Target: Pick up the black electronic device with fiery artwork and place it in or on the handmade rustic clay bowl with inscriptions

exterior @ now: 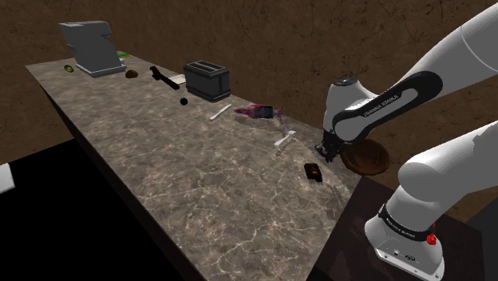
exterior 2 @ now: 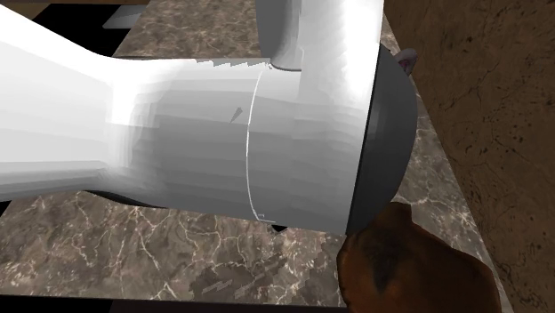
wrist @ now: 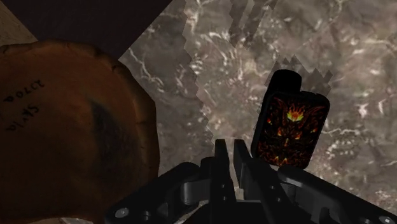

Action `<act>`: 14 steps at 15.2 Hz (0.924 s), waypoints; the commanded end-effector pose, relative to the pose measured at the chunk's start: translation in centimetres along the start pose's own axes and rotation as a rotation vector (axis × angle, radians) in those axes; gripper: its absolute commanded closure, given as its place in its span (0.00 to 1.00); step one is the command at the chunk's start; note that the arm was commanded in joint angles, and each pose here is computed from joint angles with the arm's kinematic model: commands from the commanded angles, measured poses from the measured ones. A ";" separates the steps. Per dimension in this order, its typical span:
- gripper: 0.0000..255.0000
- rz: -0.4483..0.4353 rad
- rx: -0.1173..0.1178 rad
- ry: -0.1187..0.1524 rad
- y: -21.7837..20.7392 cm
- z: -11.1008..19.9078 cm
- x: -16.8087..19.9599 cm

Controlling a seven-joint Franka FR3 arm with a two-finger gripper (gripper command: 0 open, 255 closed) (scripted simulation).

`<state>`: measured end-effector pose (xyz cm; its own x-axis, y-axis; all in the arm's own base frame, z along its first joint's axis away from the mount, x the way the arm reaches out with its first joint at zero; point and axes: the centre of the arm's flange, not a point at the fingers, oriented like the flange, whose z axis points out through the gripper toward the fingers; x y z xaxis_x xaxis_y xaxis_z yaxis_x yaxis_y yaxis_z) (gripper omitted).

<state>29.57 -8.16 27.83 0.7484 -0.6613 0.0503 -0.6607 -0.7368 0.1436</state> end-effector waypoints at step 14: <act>0.00 0.129 0.166 0.009 -3.5 2.9 -1.8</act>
<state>30.37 -4.96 24.85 0.6630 -0.7457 0.0653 -0.7463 -0.6653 -0.0206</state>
